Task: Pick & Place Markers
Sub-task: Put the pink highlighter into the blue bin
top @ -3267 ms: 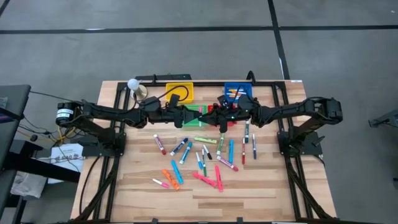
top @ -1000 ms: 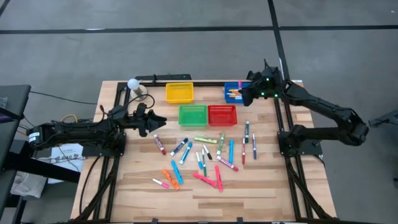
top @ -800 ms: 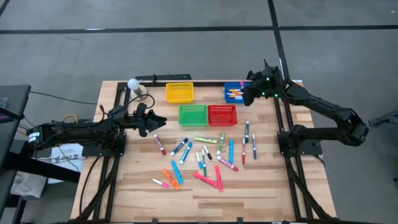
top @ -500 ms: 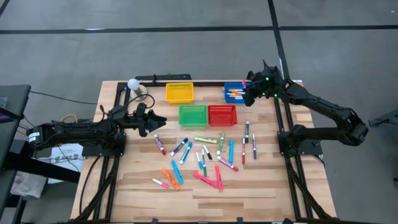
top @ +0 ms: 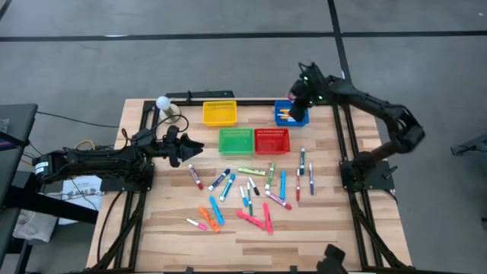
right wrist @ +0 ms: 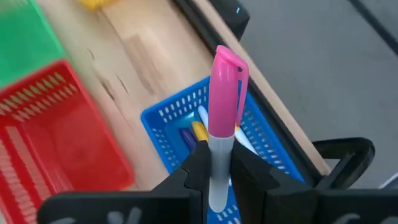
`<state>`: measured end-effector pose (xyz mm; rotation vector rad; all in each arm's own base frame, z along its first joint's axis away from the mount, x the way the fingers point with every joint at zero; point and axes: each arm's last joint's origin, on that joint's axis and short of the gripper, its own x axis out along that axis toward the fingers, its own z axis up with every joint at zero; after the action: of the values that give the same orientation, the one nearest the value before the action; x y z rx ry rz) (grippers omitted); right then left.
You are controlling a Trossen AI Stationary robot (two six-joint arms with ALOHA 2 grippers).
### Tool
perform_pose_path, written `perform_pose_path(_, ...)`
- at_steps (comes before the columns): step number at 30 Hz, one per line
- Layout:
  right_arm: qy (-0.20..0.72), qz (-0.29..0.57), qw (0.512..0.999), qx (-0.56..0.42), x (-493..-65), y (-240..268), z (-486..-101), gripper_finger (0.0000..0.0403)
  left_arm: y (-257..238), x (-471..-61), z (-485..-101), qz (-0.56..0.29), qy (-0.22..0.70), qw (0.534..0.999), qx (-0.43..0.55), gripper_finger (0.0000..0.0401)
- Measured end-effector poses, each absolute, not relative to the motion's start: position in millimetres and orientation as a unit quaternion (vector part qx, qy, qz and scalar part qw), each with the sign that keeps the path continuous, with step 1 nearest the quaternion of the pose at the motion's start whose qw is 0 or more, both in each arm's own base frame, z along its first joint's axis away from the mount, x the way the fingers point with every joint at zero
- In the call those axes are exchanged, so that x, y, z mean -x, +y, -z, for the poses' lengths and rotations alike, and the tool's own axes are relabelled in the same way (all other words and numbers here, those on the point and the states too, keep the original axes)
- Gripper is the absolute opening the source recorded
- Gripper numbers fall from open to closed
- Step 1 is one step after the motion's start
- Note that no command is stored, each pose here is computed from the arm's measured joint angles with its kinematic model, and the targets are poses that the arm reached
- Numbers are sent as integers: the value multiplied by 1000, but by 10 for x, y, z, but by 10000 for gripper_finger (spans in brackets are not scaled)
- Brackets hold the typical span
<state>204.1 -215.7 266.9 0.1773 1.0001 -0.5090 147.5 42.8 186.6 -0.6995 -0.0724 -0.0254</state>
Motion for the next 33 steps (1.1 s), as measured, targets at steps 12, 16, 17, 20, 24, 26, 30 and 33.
perform_pose_path(12,606,168,776,-50,-2248,-2437,-2285,45,428,-1474,-1872,12,-39,951,307,210)
perform_pose_path(16,633,151,759,-35,-2276,-2479,-2139,44,428,-1474,-1874,12,-39,951,307,210)
perform_pose_path(17,637,144,756,-33,-2284,-2488,-2103,44,428,-1475,-1873,12,-39,951,305,210)
perform_pose_path(20,650,130,748,-32,-2309,-2513,-1995,44,428,-1475,-1873,12,-39,955,295,210)
perform_pose_path(24,669,118,733,-33,-2339,-2546,-1833,47,428,-1475,-1874,12,-39,955,293,210)
perform_pose_path(26,673,114,730,-36,-2356,-2565,-1761,48,428,-1474,-1874,12,-39,955,293,210)
perform_pose_path(30,685,116,718,-36,-2375,-2595,-1646,49,428,-1474,-1874,12,-39,955,293,210)
perform_pose_path(33,691,118,713,-35,-2380,-2610,-1594,49,428,-1475,-1874,12,-39,955,293,210)
